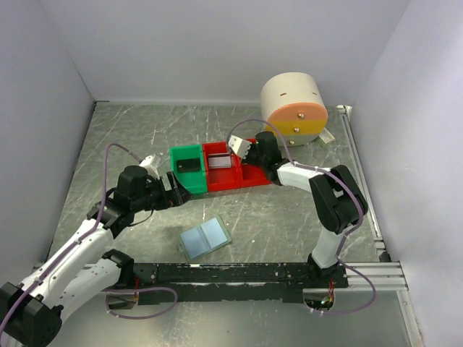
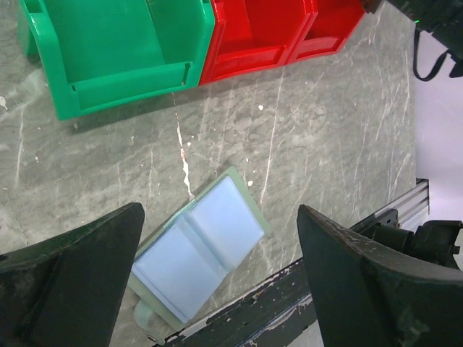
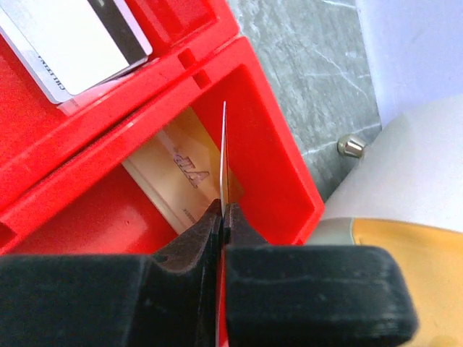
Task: Take the credit cards out of the card holder
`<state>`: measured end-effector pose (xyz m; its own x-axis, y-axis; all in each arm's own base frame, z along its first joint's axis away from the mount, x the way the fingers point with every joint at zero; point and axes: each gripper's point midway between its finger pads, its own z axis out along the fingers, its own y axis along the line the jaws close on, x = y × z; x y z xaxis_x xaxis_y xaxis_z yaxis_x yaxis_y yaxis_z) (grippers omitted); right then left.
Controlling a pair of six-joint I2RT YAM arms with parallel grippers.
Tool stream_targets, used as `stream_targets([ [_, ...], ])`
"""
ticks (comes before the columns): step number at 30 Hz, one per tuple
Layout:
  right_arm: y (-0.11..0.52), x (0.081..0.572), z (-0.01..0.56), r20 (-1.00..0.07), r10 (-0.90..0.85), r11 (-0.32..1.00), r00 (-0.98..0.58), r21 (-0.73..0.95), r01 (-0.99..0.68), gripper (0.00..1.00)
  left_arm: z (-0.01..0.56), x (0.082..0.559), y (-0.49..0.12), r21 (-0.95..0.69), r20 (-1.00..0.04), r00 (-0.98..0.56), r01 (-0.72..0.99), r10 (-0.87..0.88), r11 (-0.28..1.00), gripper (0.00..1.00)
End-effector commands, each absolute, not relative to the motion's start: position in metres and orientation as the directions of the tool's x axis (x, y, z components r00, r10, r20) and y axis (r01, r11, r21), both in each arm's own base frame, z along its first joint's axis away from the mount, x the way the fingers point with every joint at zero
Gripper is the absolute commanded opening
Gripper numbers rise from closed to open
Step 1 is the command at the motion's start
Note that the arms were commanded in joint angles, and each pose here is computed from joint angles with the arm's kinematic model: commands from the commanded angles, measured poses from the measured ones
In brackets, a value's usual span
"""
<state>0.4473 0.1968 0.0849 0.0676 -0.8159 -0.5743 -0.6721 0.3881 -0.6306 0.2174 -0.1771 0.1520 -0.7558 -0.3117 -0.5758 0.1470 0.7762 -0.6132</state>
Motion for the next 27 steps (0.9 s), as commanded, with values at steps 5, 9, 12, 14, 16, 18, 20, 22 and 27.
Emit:
stream_targets([
  [5,0.203,0.467,0.077,-0.49,-0.863,0.327,0.125,-0.729,-0.601,0.03,0.171,0.226,-0.178,-0.61,-0.607,-0.729,0.173,-0.316,0.773,1.0],
  [9,0.2,0.465,0.064,-0.469,-0.875,0.304,0.115,-0.721,-0.623,0.09,0.172,0.228,-0.178,-0.604,-0.61,-0.729,0.175,-0.309,0.778,1.0],
  [12,0.206,0.468,0.068,-0.476,-0.87,0.3,0.127,-0.717,-0.629,0.13,0.17,0.228,-0.178,-0.603,-0.607,-0.732,0.173,-0.309,0.779,1.0],
  [14,0.208,0.465,0.065,-0.48,-0.866,0.29,0.139,-0.71,-0.642,0.15,0.169,0.227,-0.179,-0.606,-0.605,-0.734,0.172,-0.309,0.776,1.0],
  [16,0.211,0.462,0.062,-0.479,-0.864,0.272,0.153,-0.701,-0.659,0.19,0.168,0.226,-0.179,-0.608,-0.6,-0.737,0.17,-0.309,0.775,1.0],
  [18,0.212,0.459,0.061,-0.485,-0.86,0.266,0.159,-0.692,-0.671,0.26,0.167,0.225,-0.178,-0.61,-0.597,-0.739,0.165,-0.313,0.775,1.0],
  [20,0.213,0.458,0.064,-0.495,-0.853,0.269,0.163,-0.686,-0.676,0.3,0.167,0.223,-0.177,-0.613,-0.597,-0.736,0.161,-0.32,0.773,1.0],
  [22,0.214,0.457,0.066,-0.507,-0.846,0.276,0.163,-0.679,-0.68,0.36,0.167,0.222,-0.177,-0.617,-0.595,-0.736,0.16,-0.324,0.77,1.0],
  [27,0.214,0.455,0.073,-0.526,-0.836,0.288,0.154,-0.66,-0.693,0.39,0.167,0.217,-0.179,-0.63,-0.585,-0.746,0.17,-0.319,0.758,1.0],
])
